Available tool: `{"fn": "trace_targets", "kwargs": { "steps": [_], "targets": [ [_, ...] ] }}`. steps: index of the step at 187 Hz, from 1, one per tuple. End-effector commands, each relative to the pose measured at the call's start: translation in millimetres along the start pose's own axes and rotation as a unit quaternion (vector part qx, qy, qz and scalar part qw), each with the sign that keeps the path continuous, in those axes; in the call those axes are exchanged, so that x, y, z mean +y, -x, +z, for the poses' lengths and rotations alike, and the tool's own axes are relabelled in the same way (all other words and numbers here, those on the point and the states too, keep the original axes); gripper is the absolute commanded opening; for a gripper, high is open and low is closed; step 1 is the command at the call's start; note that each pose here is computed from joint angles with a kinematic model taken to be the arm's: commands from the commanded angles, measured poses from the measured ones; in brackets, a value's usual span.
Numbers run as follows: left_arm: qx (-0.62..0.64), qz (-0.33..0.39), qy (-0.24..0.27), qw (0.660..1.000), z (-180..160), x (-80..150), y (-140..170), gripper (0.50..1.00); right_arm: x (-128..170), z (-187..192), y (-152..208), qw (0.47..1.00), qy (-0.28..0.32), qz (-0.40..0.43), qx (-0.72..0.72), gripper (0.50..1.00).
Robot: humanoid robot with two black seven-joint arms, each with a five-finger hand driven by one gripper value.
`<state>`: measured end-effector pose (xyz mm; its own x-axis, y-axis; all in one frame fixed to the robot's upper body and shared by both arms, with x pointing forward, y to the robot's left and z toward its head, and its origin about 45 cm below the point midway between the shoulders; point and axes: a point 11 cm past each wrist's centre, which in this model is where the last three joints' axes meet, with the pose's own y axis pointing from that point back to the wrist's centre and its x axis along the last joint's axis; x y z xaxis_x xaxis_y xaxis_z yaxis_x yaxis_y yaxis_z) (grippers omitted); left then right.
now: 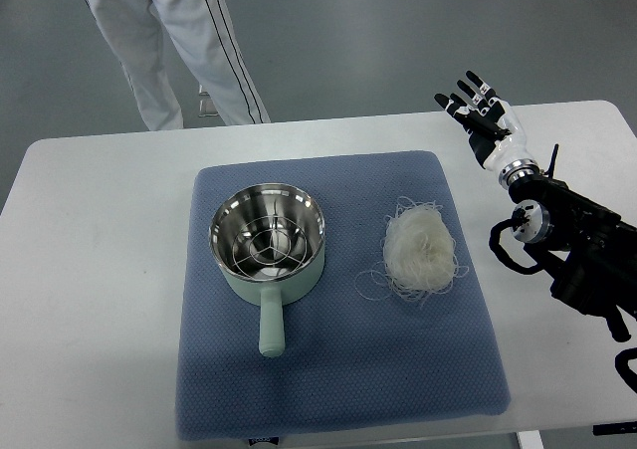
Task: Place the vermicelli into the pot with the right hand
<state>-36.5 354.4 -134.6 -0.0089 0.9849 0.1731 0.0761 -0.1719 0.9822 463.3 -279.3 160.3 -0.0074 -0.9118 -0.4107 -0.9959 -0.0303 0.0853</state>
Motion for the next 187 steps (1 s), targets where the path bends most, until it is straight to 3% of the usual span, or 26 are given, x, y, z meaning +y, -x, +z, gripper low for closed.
{"fn": "trace_targets", "kwargs": {
  "steps": [1,80,137,187],
  "targets": [
    [-0.001,0.000,0.000,1.000,0,0,0,1.000,0,0,0,1.000,-0.001,0.001,-0.001,0.924],
    [-0.001,0.000,0.003,1.000,4,0,0,1.000,-3,-4,3,1.000,-0.005,-0.003,-0.002,0.924],
    [-0.001,0.000,0.003,1.000,4,0,0,1.000,-7,-27,-2,1.000,-0.018,-0.009,0.017,0.921],
    [-0.001,0.000,0.003,1.000,4,0,0,1.000,-6,-66,10,0.975,-0.039,-0.101,0.195,0.921]
  ]
}}
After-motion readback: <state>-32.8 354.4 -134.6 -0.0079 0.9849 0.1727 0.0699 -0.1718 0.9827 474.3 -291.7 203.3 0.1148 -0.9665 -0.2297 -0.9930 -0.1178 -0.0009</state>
